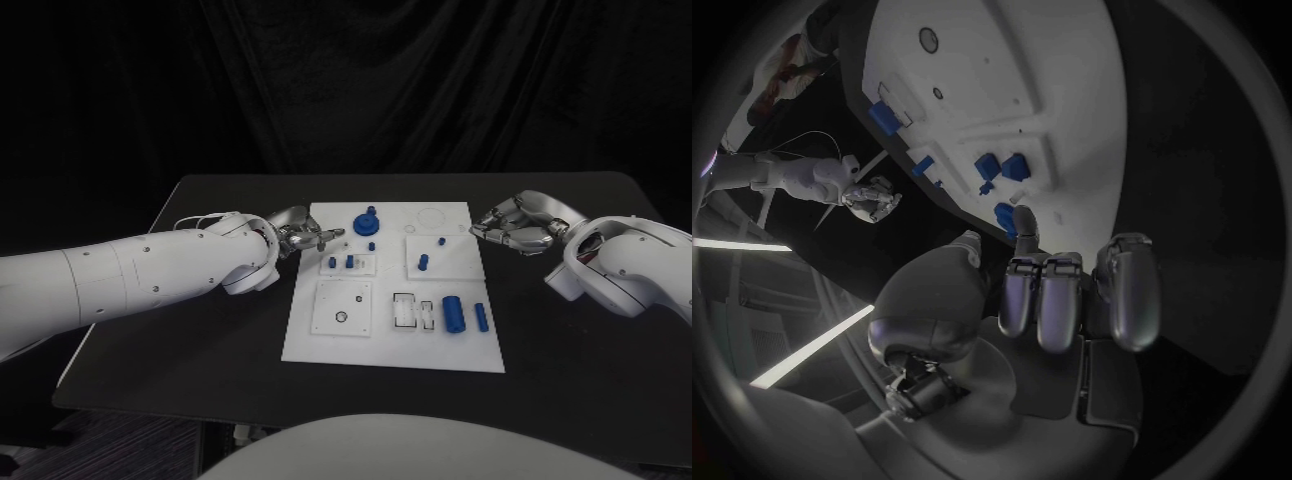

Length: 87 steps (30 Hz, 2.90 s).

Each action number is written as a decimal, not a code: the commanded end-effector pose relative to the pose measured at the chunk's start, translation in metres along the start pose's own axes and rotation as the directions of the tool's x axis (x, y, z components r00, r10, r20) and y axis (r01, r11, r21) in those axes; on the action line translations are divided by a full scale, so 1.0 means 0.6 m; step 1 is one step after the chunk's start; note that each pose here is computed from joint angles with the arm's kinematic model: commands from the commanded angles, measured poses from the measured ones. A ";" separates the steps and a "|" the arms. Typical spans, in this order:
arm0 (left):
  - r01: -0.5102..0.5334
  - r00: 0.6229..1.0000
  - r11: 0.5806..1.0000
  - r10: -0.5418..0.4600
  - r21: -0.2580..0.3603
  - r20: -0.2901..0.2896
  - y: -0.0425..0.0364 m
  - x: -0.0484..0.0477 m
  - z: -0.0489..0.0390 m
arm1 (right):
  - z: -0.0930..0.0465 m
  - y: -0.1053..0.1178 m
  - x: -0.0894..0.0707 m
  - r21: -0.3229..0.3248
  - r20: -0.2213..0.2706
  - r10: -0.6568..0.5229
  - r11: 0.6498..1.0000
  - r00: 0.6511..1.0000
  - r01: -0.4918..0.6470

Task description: Assemble the parts on the task board

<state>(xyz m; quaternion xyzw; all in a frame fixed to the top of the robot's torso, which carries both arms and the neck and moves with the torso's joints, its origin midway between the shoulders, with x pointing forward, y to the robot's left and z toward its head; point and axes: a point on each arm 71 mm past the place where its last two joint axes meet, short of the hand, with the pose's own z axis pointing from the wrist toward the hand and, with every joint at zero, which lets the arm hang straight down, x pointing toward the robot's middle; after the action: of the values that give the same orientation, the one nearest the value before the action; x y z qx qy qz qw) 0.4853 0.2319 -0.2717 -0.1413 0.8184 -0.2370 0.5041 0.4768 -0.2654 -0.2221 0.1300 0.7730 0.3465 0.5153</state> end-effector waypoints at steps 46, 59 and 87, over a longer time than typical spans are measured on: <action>-0.213 0.962 0.975 0.198 -0.064 -0.186 -0.023 -0.001 -0.008 | 0.001 -0.001 0.002 0.009 -0.003 -0.002 1.000 1.000 0.002; -0.207 0.964 0.977 0.198 -0.039 -0.176 -0.031 0.002 -0.002 | 0.001 -0.001 0.003 0.010 -0.005 -0.002 1.000 1.000 0.003; -0.222 0.956 0.974 0.208 -0.049 -0.206 -0.035 0.013 0.007 | 0.002 0.000 0.004 0.010 -0.011 -0.002 1.000 1.000 0.002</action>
<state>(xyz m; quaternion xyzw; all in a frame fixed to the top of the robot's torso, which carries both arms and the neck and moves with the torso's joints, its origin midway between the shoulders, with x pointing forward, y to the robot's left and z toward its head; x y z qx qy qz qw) 0.4861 0.2103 -0.2664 -0.0511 0.8788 -0.1663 0.4443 0.4773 -0.2632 -0.2225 0.1285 0.7736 0.3476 0.5140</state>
